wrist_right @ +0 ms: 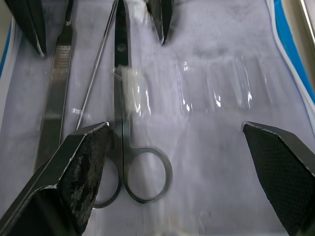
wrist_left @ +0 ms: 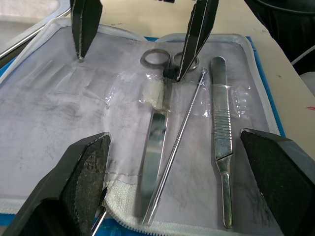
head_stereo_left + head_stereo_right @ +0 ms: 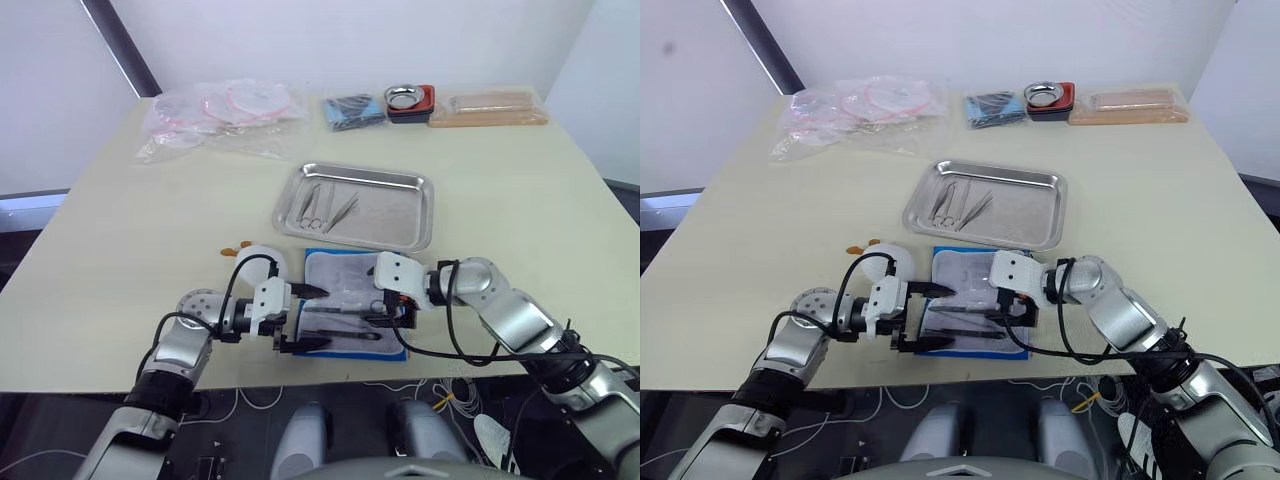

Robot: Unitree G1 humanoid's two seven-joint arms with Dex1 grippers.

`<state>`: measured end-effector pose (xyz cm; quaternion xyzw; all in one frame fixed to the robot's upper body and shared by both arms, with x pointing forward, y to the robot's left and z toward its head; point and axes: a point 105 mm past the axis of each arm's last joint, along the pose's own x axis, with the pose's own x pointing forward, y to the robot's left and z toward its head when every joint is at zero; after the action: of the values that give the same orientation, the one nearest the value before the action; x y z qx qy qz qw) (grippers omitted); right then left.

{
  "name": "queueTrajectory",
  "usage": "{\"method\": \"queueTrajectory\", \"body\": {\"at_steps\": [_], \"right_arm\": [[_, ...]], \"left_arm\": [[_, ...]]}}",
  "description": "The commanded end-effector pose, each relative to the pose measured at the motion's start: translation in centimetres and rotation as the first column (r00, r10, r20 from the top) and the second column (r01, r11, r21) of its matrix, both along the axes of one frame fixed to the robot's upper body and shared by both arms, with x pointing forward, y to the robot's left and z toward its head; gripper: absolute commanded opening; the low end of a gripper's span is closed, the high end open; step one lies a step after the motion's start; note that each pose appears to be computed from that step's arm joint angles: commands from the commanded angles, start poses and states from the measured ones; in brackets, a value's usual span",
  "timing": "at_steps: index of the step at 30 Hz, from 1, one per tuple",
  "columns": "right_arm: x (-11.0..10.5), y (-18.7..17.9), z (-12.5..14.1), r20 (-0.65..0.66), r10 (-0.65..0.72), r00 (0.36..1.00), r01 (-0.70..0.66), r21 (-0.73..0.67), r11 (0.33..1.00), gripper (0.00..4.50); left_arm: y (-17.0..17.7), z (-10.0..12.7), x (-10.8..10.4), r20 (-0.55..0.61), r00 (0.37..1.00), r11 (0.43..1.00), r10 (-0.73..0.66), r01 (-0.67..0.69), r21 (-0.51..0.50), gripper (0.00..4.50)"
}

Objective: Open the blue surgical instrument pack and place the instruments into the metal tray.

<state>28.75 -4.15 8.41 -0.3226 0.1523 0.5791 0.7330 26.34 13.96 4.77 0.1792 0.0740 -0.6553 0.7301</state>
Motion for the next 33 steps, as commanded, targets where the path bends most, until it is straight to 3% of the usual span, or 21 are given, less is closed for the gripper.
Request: {"method": "queueTrajectory", "body": {"at_steps": [1, 5, 6, 9, 10, 11, 12, 13, 15, 18, 33], "right_arm": [[-0.4, -0.8, -1.0, -0.015, 0.004, 1.0, -0.005, -0.069, 0.998, 4.5], [-0.6, -0.4, -1.0, -0.025, 0.011, 1.0, -0.013, -0.045, 0.999, 4.5], [-0.7, -0.3, -1.0, -0.03, 0.015, 0.999, -0.017, -0.041, 0.999, 4.25], [-0.7, -0.2, -1.2, -0.035, 0.01, 0.999, -0.011, -0.039, 0.999, 3.45], [-0.7, -0.3, -1.2, -0.033, 0.009, 0.999, -0.01, -0.041, 0.999, 2.78], [-0.6, -0.3, -1.1, -0.032, 0.009, 0.999, -0.011, -0.042, 0.999, 2.45], [-0.6, -0.3, -1.0, -0.033, 0.013, 0.999, -0.014, -0.041, 0.999, 2.36], [-0.8, -0.3, -1.0, -0.048, 0.023, 0.999, -0.025, -0.035, 0.999, 1.62], [-1.1, -0.1, -0.9, -0.08, 0.033, 0.996, -0.035, -0.017, 0.999, 1.37], [-1.5, 0.1, -0.8, -0.105, 0.05, 0.993, -0.049, 0.014, 0.999, 0.21], [-0.8, 0.4, 0.0, -0.068, 0.04, 0.997, -0.039, 0.015, 0.999, 0.09]], "left_arm": [[0.3, -4.4, -2.4, -0.152, 0.988, 0.99, -0.022, 0.043, 0.131, 4.44], [0.4, -4.5, -2.4, -0.151, 0.988, 0.989, -0.019, 0.04, 0.14, 4.44], [0.5, -4.6, -2.4, -0.151, 0.988, 0.989, -0.018, 0.04, 0.142, 4.48], [0.5, -4.6, -2.4, -0.148, 0.989, 0.989, -0.014, 0.036, 0.145, 4.5], [0.6, -4.6, -2.4, -0.146, 0.989, 0.989, -0.013, 0.035, 0.146, 4.5], [0.6, -4.6, -2.4, -0.146, 0.989, 0.989, -0.013, 0.034, 0.146, 4.5], [0.6, -4.6, -2.4, -0.146, 0.989, 0.989, -0.012, 0.034, 0.146, 4.5], [0.4, -4.5, -2.4, -0.147, 0.989, 0.991, -0.009, 0.028, 0.134, 4.5], [0.2, -4.4, -2.3, -0.147, 0.989, 0.993, -0.004, 0.021, 0.117, 4.5], [0.3, -4.7, -2.3, -0.14, 0.99, 0.991, -0.004, 0.023, 0.133, 4.5], [0.4, -5.1, -2.4, -0.143, 0.99, 0.99, 0.002, 0.018, 0.142, 4.5]]}}
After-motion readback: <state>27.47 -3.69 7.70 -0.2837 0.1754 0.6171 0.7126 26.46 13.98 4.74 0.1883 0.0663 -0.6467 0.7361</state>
